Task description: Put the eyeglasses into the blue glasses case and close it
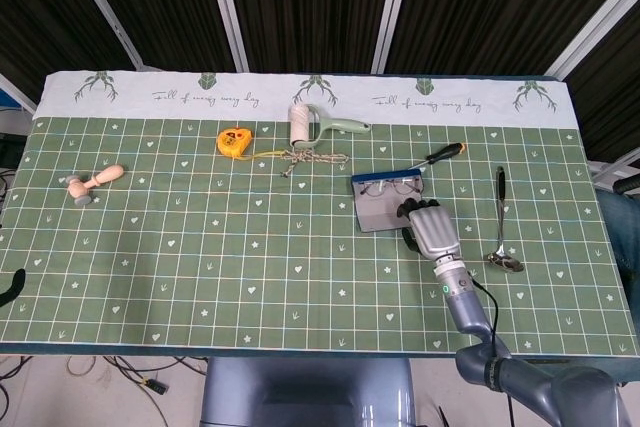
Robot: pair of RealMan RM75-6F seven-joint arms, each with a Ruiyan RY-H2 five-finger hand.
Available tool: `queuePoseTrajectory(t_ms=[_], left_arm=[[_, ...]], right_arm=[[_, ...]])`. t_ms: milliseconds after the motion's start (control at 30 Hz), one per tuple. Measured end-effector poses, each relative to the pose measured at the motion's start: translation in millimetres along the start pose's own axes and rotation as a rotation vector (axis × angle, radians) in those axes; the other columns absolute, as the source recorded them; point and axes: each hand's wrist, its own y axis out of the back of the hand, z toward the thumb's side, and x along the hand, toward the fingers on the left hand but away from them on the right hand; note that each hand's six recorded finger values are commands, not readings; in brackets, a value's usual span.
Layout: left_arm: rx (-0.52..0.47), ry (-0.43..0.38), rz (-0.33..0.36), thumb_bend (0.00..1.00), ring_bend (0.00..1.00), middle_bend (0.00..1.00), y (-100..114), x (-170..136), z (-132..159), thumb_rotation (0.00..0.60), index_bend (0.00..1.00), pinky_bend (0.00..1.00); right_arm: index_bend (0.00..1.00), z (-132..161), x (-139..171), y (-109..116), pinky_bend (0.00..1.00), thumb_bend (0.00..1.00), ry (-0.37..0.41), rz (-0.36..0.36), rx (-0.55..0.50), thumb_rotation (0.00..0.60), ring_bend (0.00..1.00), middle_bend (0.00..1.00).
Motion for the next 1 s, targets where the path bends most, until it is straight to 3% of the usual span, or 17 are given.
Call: queuePoseTrajectory(t_ms=[567,1000], left_arm=[[-0.002,0.002,-0.002,0.29,0.0,0.0,0,0,-1,0.6,0.22,0.0],[-0.003,0.003,-0.002,0.29,0.0,0.0,1,0,-1,0.6,0.23,0.0]], right_arm=[[0.44,16,-35,10,0.37,0.51,0.001,-0.047,-0.01,0.6,0.42,0.35],[0.54,21,-49,13,0.37,0.47,0.002,-0.054,-0.024,0.6,0.42,0.35]])
